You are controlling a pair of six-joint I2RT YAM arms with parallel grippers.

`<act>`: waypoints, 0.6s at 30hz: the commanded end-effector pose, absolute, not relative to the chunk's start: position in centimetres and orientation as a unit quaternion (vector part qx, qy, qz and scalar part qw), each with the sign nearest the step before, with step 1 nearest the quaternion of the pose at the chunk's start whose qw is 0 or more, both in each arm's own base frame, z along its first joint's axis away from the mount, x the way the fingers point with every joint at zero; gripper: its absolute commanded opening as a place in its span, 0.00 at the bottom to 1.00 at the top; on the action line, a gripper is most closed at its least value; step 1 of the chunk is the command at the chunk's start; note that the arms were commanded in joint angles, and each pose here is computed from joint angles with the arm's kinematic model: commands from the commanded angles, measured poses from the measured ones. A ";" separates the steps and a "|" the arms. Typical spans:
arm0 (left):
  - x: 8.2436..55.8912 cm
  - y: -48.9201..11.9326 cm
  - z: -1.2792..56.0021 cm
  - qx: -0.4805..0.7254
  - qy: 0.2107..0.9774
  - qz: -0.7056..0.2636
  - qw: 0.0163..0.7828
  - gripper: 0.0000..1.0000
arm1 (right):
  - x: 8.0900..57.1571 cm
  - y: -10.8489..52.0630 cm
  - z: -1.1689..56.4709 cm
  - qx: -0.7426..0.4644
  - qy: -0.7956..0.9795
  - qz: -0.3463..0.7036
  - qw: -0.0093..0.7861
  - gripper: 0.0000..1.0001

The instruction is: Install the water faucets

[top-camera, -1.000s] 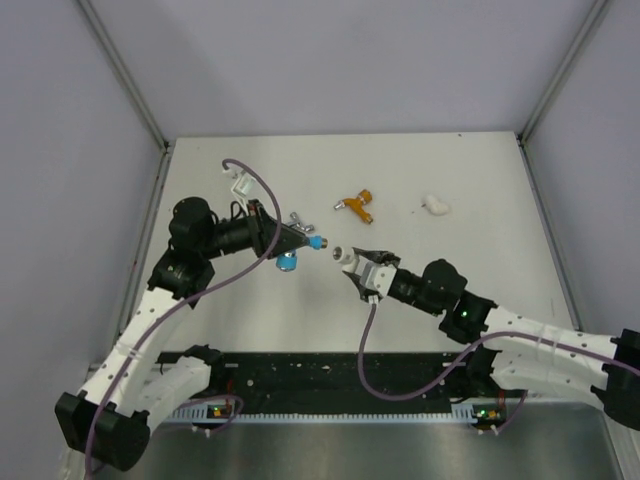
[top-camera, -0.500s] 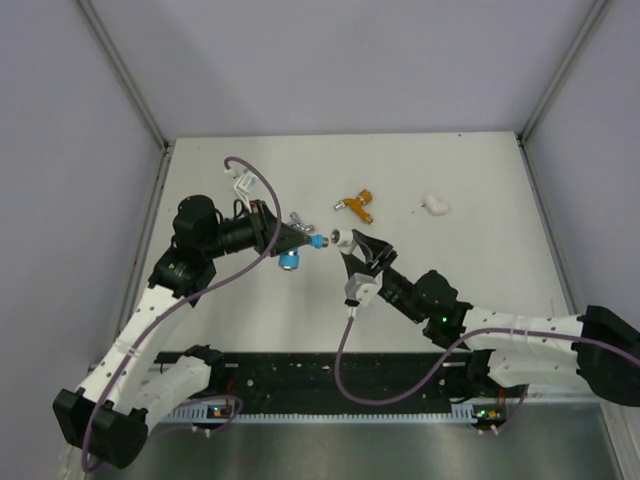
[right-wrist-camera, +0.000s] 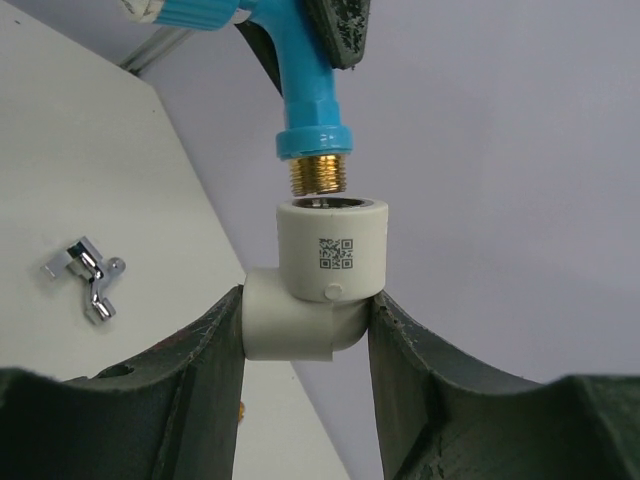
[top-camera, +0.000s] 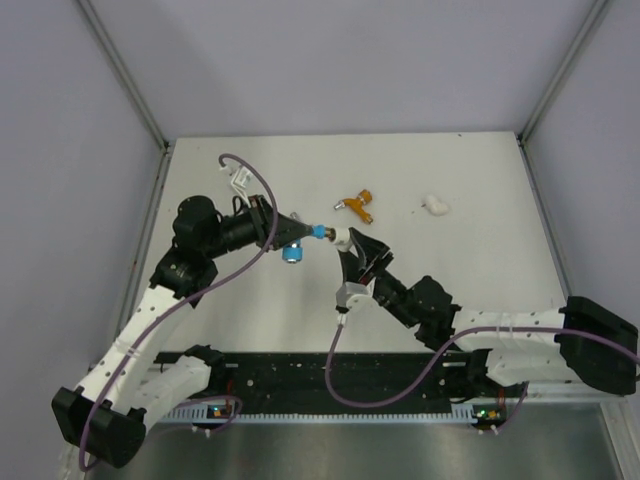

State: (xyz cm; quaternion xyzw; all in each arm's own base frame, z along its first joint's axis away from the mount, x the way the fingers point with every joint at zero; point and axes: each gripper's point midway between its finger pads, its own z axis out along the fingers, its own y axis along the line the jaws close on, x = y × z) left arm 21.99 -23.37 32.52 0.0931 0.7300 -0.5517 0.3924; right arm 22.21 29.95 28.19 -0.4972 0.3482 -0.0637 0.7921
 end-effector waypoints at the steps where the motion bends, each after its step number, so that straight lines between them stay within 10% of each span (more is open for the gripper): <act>1: 22.0 -23.7 35.8 0.099 0.683 -0.580 0.432 0.00 | 22.0 29.7 29.8 -0.468 0.333 -0.088 0.814 0.00; 18: 21.9 -23.9 33.5 0.096 0.700 -0.573 0.416 0.00 | 22.1 29.3 30.2 -0.438 0.324 -0.094 0.833 0.00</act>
